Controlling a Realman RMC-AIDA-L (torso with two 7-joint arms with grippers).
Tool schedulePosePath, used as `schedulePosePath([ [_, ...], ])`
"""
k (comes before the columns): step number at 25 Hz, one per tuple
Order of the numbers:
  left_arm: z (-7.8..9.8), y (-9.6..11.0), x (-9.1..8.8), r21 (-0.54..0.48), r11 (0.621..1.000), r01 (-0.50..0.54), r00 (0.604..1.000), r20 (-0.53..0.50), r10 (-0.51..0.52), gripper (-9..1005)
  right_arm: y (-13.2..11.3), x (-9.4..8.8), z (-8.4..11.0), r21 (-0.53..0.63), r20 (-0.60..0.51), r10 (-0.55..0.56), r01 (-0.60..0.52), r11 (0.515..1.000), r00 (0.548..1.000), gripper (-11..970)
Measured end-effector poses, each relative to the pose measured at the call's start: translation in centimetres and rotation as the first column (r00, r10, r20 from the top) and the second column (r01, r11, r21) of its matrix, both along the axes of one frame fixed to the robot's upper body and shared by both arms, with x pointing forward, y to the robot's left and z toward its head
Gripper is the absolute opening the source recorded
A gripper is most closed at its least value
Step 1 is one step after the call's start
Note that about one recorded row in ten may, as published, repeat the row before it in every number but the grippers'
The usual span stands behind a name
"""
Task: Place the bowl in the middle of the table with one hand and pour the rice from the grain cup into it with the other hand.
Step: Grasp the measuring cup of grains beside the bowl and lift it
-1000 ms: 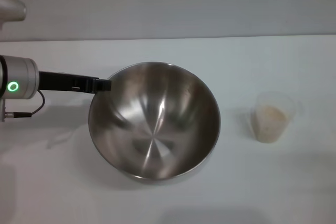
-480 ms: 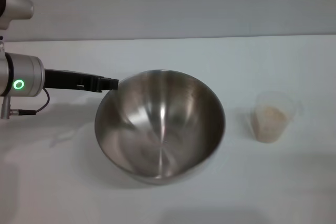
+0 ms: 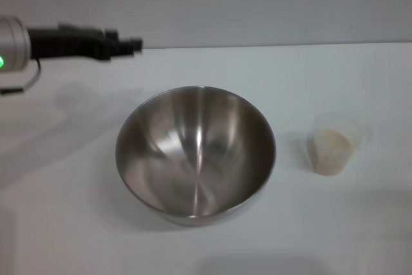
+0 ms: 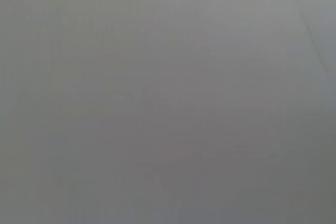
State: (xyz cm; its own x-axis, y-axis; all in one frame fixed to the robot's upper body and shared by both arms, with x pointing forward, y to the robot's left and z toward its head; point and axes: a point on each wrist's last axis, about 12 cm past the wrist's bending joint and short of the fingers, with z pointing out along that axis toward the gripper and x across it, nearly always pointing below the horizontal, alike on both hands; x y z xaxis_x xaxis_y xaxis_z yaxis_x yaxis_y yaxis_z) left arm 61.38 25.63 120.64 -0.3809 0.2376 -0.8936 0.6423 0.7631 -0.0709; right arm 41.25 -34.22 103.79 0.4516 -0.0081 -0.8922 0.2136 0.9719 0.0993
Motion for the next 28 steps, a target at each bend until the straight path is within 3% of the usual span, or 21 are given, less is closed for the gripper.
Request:
schedulePosePath([
  [1,0.0,0.0,0.0,0.000,1.000,0.000,1.000,0.000,0.000,460,0.0,0.0,0.0,0.000,0.000,0.000,0.000,1.000,1.000,784],
  [4,1.2,-0.1,-1.1,0.066,0.996,-0.053,0.971,0.235,0.036,534,-0.1,-0.3,0.0,-0.004,0.000,-0.001,0.001,1.000,1.000,784],
  [5,1.6,-0.4,-2.0,0.087,0.990,-0.108,0.931,0.359,0.069,559,-0.1,-0.5,-0.1,-0.009,-0.006,-0.002,0.002,1.000,1.000,784],
  [6,1.6,-0.4,-2.0,0.087,0.990,-0.108,0.931,0.359,0.069,567,-0.1,-0.5,-0.1,-0.009,-0.006,-0.002,0.002,1.000,1.000,783],
  [7,1.8,-0.7,-3.0,0.096,0.978,-0.186,0.875,0.469,0.121,575,-0.1,-0.7,-0.2,-0.011,-0.009,0.001,-0.001,1.000,1.000,783],
  [9,1.8,-0.8,-3.7,0.093,0.954,-0.284,0.807,0.560,0.186,590,0.0,-0.9,-0.3,-0.017,-0.020,0.015,-0.015,1.000,1.000,783],
  [10,0.9,-0.9,-4.9,0.083,0.886,-0.456,0.678,0.677,0.286,598,0.1,-1.4,-0.5,-0.035,-0.038,0.034,-0.035,0.999,0.999,783],
  [11,0.9,-0.9,-4.9,0.083,0.886,-0.456,0.678,0.677,0.286,640,0.1,-1.4,-0.5,-0.035,-0.038,0.034,-0.035,0.999,0.999,783],
  [14,-0.8,-0.7,-5.9,0.052,0.784,-0.618,0.531,0.764,0.368,765,0.2,-1.7,-0.8,-0.062,-0.069,0.070,-0.074,0.995,0.995,782],
  [15,-2.8,-0.6,-6.9,-0.002,0.716,-0.699,0.415,0.814,0.407,807,0.4,-1.9,-1.2,-0.071,-0.102,0.100,-0.107,0.992,0.990,782],
  [16,-2.8,-0.6,-6.9,-0.002,0.716,-0.699,0.415,0.814,0.407,809,0.4,-1.9,-1.2,-0.071,-0.102,0.100,-0.107,0.992,0.990,782],
  [18,-4.9,-0.1,-8.0,-0.080,0.677,-0.731,0.306,0.849,0.431,814,0.5,-2.0,-1.5,-0.079,-0.131,0.122,-0.133,0.988,0.984,782],
  [20,-7.0,1.3,-9.2,-0.206,0.669,-0.714,0.205,0.853,0.481,819,0.6,-2.0,-2.0,-0.081,-0.182,0.147,-0.164,0.983,0.972,781],
  [22,-8.7,2.8,-10.2,-0.329,0.678,-0.657,0.173,0.810,0.561,824,0.7,-1.9,-2.2,-0.079,-0.199,0.152,-0.170,0.982,0.968,781],
  [23,-10.3,4.6,-10.8,-0.419,0.675,-0.607,0.190,0.748,0.636,826,0.8,-1.6,-2.6,-0.080,-0.233,0.159,-0.182,0.980,0.959,781],
  [24,-10.3,4.6,-10.8,-0.419,0.675,-0.607,0.190,0.748,0.636,829,0.8,-1.6,-2.6,-0.080,-0.233,0.159,-0.182,0.980,0.959,781],
  [25,-11.7,5.9,-10.9,-0.449,0.664,-0.597,0.232,0.696,0.680,831,0.9,-1.3,-2.8,-0.086,-0.252,0.163,-0.190,0.978,0.954,781],
  [28,-12.5,6.5,-11.0,-0.447,0.659,-0.605,0.256,0.675,0.692,836,1.7,-0.5,-3.3,-0.117,-0.305,0.175,-0.220,0.969,0.936,780],
])
